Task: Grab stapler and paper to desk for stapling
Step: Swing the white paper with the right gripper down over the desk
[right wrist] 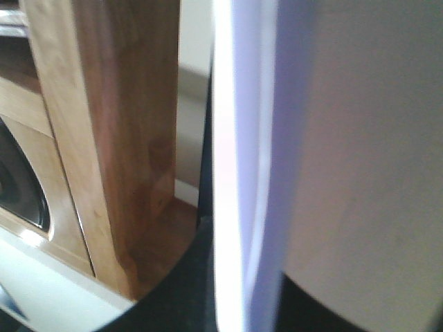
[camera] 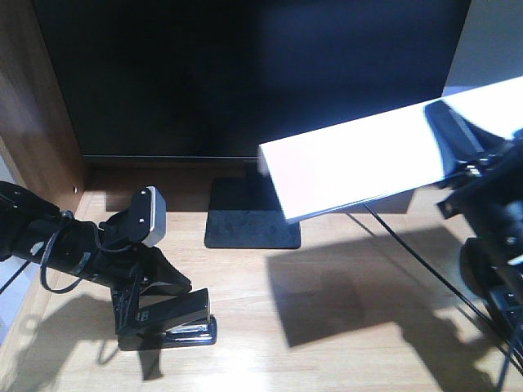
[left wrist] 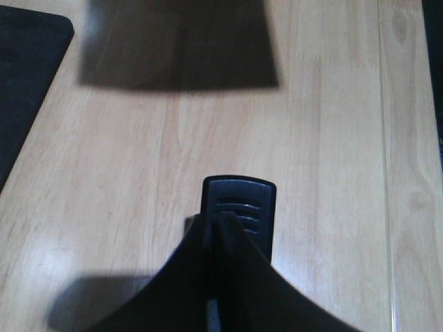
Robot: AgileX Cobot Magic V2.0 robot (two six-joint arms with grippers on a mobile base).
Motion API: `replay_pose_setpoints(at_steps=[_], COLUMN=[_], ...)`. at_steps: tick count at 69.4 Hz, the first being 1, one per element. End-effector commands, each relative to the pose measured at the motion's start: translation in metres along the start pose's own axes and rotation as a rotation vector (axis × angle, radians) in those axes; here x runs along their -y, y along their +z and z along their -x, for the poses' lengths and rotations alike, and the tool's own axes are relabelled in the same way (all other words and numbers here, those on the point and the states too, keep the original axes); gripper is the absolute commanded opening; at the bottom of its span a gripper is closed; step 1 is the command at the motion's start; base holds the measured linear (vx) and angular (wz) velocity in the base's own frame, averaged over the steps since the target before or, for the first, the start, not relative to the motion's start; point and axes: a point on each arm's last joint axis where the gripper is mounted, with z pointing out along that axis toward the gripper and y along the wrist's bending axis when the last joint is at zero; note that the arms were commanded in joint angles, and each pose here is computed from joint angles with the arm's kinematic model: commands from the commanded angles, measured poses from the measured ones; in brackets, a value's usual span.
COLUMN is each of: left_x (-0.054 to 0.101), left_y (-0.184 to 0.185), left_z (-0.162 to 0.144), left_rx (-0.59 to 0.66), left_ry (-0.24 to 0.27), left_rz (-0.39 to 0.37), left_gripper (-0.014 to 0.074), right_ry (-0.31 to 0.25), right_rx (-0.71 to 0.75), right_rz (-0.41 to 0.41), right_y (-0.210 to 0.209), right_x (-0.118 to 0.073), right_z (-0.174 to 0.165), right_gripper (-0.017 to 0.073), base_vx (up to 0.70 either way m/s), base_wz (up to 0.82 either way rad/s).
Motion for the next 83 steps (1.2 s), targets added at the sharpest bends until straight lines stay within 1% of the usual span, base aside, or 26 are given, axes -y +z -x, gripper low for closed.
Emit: replay_pose_setpoints(at_steps=[1, 7, 15, 23, 38, 45, 55, 65, 68, 74, 83], left_x=[0.001, 0.001, 0.001, 0.001, 0.001, 0.001, 0.001, 0.001, 0.001, 0.001, 0.001], left_y=[-0.009, -0.009, -0.009, -0.009, -0.009, -0.009, -0.009, -0.009, -0.009, -0.009, -0.009], left_z=[0.017, 0.017, 0.017, 0.017, 0.017, 0.017, 0.017, 0.017, 0.017, 0.017, 0.017], left_rx=[0.071, 0.071, 0.071, 0.071, 0.071, 0.071, 0.071, 0.071, 0.071, 0.071, 0.071], left_ry=[0.01, 0.01, 0.01, 0.01, 0.01, 0.01, 0.01, 0.01, 0.01, 0.011, 0.011], left_rz=[0.013, 0.013, 0.013, 0.013, 0.013, 0.013, 0.013, 0.013, 0.013, 0.013, 0.013], left_gripper=[-0.0006, -0.0006, -0.0006, -0.0006, -0.0006, -0.0006, -0.0006, -0.0006, -0.0006, -0.0006, -0.0006], right_ry=[0.02, 0.02, 0.067, 0.073, 0.072, 0.074, 0.062, 0.05, 0.041, 0.018, -0.015], right_rx=[-0.048, -0.145, -0.272, -0.402, -0.646, -0.736, -0.826, -0.888, -0.927, -1.028, -1.101], right_rz=[0.181, 0.123, 0.035, -0.051, -0.14, -0.17, -0.185, -0.182, -0.168, -0.114, -0.027], right_y=[0.008, 0.006, -0.001, -0.01, -0.021, -0.026, -0.032, -0.034, -0.032, -0.023, -0.005], right_x=[-0.013, 0.002, 0.021, 0.036, 0.058, 0.065, 0.068, 0.067, 0.065, 0.058, 0.044], right_z=[0.005, 0.009, 0.016, 0.015, -0.004, -0.01, -0.016, -0.021, -0.026, -0.042, -0.057], right_gripper=[-0.0002, -0.0002, -0.0002, -0.0002, -0.0002, -0.0002, -0.0002, -0.0002, -0.0002, -0.0002, -0.0002], base_vx=[0.0, 0.0, 0.0, 0.0, 0.0, 0.0, 0.0, 0.0, 0.0, 0.0, 0.0], base_wz=[0.0, 0.0, 0.0, 0.0, 0.0, 0.0, 0.0, 0.0, 0.0, 0.0, 0.0])
